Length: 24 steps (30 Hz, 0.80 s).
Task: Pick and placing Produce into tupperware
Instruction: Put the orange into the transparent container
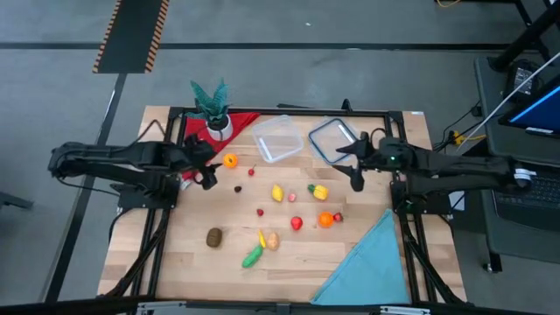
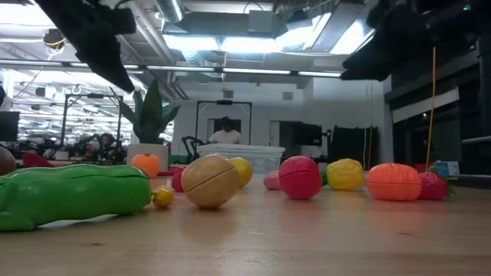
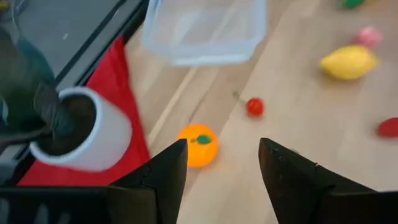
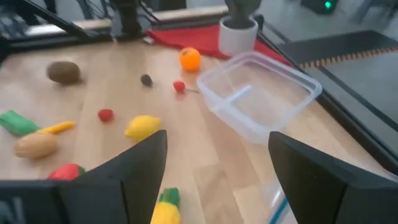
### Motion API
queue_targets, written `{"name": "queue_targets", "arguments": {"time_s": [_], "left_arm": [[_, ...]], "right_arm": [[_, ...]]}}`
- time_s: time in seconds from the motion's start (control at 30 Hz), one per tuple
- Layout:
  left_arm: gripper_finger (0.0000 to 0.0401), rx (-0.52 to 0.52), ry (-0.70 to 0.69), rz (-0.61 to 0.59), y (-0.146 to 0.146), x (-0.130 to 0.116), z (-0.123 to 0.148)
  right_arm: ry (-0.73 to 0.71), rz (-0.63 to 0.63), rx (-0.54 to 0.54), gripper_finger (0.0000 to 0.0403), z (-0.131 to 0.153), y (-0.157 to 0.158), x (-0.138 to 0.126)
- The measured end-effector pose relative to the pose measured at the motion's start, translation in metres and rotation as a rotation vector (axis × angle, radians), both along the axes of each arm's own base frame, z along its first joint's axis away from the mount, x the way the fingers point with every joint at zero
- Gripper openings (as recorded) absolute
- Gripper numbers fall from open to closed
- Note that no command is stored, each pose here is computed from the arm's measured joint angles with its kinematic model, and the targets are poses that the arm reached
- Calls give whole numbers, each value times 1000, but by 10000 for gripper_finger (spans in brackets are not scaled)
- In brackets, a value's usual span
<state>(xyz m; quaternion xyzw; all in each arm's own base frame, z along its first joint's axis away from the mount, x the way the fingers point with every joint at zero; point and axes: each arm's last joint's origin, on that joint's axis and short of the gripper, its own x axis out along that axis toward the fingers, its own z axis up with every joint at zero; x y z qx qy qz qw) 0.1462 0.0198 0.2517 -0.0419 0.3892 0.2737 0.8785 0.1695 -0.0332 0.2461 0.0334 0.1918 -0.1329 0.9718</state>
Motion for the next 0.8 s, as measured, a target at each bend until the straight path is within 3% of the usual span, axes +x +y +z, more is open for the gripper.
{"name": "queue_targets", "arguments": {"time_s": [0.3,0.63,0.8], "left_arm": [[194,-6,91,3,1,12,-12],[266,21,94,17,1,12,-11],[282,8,93,8,1,12,-12]], "right_arm": [[94,-23,5,282,-14,-4,12],[101,-29,20,282,-16,-4,14],[100,-32,24,282,-16,-4,14]]}}
